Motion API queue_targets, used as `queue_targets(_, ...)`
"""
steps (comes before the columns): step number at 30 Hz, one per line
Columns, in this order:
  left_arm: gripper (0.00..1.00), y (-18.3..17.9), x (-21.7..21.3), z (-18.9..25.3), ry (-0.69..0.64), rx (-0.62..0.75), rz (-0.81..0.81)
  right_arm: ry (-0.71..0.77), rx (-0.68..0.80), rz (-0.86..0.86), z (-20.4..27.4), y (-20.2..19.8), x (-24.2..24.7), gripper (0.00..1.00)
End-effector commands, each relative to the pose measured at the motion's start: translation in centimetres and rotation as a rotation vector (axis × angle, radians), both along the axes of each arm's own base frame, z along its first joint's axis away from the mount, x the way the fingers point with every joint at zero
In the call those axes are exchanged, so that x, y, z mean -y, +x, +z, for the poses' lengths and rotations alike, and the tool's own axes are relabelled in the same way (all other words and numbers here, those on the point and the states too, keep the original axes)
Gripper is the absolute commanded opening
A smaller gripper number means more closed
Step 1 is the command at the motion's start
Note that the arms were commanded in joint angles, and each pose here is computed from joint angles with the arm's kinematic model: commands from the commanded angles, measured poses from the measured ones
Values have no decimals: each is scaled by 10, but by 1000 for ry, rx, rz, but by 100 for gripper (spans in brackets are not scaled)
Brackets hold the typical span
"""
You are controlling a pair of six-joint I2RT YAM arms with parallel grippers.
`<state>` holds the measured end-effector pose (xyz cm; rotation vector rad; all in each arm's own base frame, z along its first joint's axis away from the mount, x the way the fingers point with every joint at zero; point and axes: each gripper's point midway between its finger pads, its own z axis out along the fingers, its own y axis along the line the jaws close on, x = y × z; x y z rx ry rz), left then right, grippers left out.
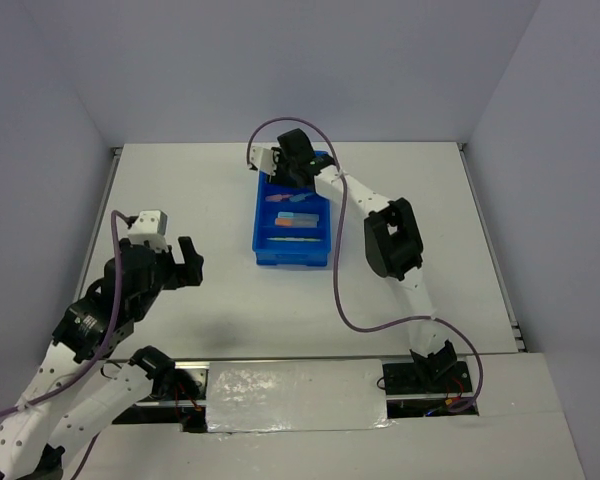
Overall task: Sort the stationery into containers
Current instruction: Place the stationery in the storage box.
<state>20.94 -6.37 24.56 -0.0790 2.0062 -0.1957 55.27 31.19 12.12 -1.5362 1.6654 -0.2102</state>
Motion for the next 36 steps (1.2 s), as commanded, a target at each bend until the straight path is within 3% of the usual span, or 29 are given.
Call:
queue_targets(1,99,4,2,18,9,96,-38,-55,202,-48,32,39,8,5)
queue_targets(5,99,6,4,9,9,111,-52,-66,216,-39,27,46,5,6)
queue_targets(10,99,4,8,14,-9,137,-81,-55,241,-42,25,51,3,19)
queue_targets(17,99,0,10,17,-24,164,-101,0,215,-17,38,46,-1,14)
queue_targets(23,99,-1,11,17,-29,169,-106,73,204,10,65,32,7,16)
queue_targets(36,99,-2,17,15,-33,168,-143,73,279,-1,69,59,19,18)
